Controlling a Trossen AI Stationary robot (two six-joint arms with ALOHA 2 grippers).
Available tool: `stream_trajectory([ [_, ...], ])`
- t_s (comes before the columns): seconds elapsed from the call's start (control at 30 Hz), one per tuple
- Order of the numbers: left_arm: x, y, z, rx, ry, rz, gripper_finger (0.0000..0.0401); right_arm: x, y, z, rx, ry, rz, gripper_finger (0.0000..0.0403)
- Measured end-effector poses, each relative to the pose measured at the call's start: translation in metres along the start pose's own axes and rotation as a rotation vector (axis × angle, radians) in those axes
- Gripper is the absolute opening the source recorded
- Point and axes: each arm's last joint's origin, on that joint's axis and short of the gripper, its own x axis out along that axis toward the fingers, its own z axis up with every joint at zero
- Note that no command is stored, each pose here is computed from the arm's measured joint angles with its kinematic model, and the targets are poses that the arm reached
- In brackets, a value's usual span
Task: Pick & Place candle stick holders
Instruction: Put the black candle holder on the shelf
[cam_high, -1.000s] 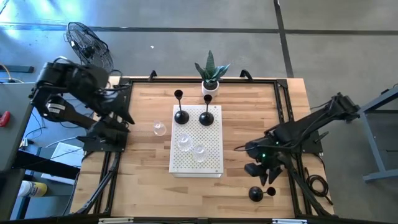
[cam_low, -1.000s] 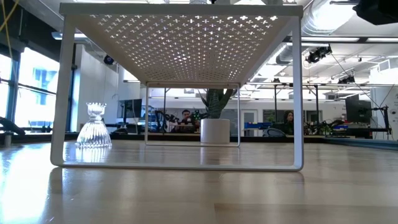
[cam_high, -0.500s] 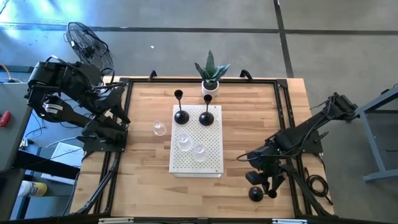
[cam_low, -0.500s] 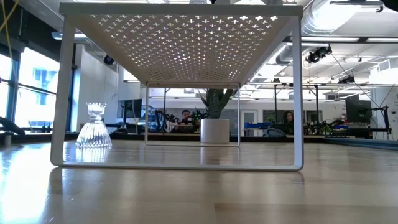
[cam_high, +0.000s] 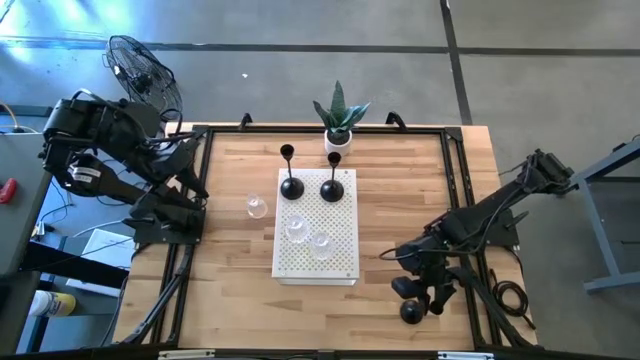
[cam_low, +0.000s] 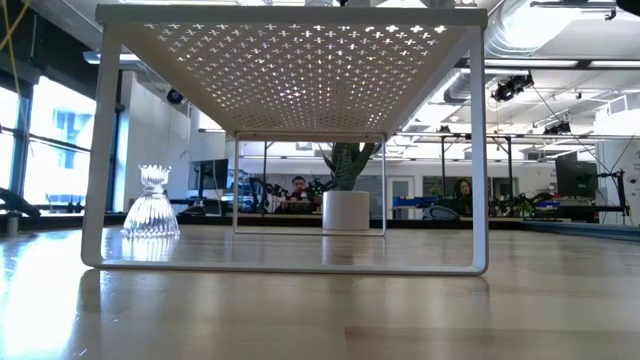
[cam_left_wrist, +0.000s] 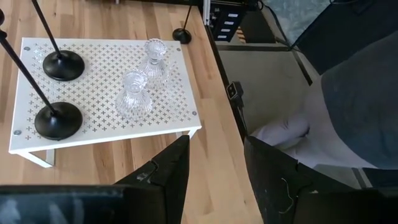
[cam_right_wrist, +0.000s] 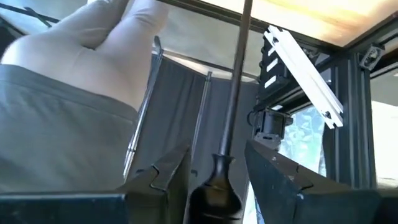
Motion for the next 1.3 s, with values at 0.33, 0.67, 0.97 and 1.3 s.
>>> stream_trajectory([
  [0.33, -0.002, 0.000, -0.001, 0.002, -0.005, 0.000, 0.0150, 0.005, -0.003, -0.004, -0.004, 0.008, -0.028, 0.0145],
  [0.67, -0.002, 0.000, -0.001, 0.002, -0.005, 0.003, 0.0150, 0.006, -0.006, -0.004, -0.011, -0.003, -0.046, 0.0145],
  [0.97, -0.002, 0.000, -0.001, 0.002, -0.005, 0.002, 0.0150, 0.006, -0.012, -0.001, -0.033, -0.040, -0.091, 0.0106],
  [1.3, -0.002, 0.000, -0.001, 0.002, -0.005, 0.002, 0.0150, 0.006, -0.014, 0.003, -0.132, -0.133, -0.082, 0.0010],
])
